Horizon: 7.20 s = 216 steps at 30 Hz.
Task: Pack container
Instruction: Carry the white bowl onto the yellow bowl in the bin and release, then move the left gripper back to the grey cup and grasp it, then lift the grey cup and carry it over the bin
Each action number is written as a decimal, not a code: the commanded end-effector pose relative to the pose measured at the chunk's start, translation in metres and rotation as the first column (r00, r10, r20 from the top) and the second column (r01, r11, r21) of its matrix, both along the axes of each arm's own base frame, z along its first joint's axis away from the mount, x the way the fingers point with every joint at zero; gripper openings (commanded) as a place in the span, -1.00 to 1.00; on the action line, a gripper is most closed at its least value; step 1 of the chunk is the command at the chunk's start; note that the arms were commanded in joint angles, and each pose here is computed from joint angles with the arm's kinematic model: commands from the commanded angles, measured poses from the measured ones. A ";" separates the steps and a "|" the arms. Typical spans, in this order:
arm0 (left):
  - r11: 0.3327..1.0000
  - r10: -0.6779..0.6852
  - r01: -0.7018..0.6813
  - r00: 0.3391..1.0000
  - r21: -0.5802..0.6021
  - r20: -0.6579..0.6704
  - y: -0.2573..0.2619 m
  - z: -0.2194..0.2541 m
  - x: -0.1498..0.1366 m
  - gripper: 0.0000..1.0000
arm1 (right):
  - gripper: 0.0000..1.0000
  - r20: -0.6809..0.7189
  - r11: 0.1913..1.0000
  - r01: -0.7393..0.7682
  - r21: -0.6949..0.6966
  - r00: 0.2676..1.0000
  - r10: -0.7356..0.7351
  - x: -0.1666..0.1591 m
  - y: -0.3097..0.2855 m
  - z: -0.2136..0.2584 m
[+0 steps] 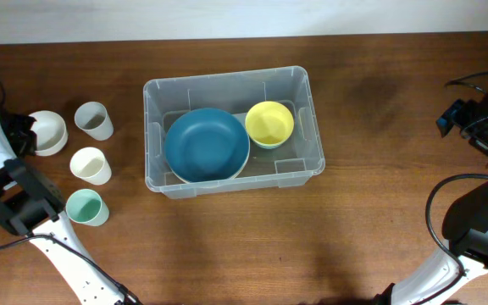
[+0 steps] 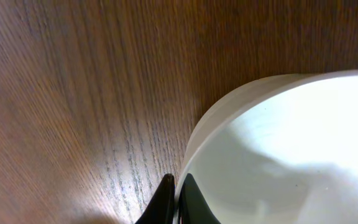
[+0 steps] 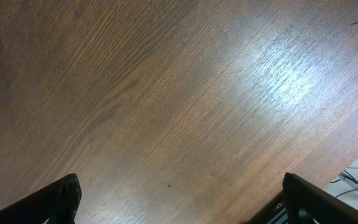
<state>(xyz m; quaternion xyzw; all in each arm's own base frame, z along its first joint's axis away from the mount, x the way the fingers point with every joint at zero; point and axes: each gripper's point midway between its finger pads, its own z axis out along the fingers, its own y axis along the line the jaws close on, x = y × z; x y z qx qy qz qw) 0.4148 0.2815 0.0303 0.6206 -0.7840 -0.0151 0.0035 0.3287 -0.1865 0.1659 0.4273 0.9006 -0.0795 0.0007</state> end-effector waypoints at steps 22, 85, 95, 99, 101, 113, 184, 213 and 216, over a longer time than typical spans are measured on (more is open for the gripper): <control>0.851 -0.514 0.457 0.616 0.261 0.597 -0.182 0.303 0.054 -0.98 | 0.98 -0.004 1.000 0.009 -0.004 1.000 -0.009 -0.001 -0.001 -0.001; 0.221 -0.870 0.949 0.088 0.224 0.486 -0.508 0.188 0.071 0.43 | 0.98 -0.004 1.000 0.009 -0.004 1.000 -0.009 -0.001 -0.001 -0.001; 0.276 -0.943 0.806 0.122 0.523 0.309 -0.344 0.286 0.073 0.99 | 0.98 -0.004 1.000 0.009 -0.004 1.000 -0.009 -0.001 -0.001 -0.001; 0.327 -0.943 0.766 0.229 0.553 0.242 -0.276 0.288 0.076 0.99 | 0.98 -0.004 1.000 0.009 -0.004 1.000 -0.009 -0.001 -0.001 -0.001; 0.371 -0.929 0.760 0.302 0.534 0.215 -0.245 0.279 0.075 0.99 | 0.97 -0.004 1.000 0.009 -0.004 1.000 -0.009 -0.001 -0.001 -0.001; 0.567 -0.824 0.796 0.554 0.214 0.121 -0.143 0.166 0.047 0.99 | 0.98 -0.004 1.000 0.009 -0.005 1.000 -0.009 -0.001 -0.001 -0.001; 0.626 -0.777 0.660 0.481 0.415 0.407 -0.138 0.239 0.081 -0.98 | 0.97 -0.004 1.000 0.009 -0.004 1.000 -0.009 -0.001 -0.001 -0.001; -0.152 -0.958 0.965 -0.197 0.215 0.208 -0.537 0.192 -0.020 -0.98 | 0.98 -0.004 1.000 0.009 -0.004 1.000 -0.009 -0.001 -0.001 -0.001; -0.183 -0.960 0.972 -0.210 0.149 0.184 -0.548 0.165 -0.025 -0.99 | 0.98 -0.004 1.000 0.009 -0.004 1.000 -0.009 -0.001 -0.001 -0.001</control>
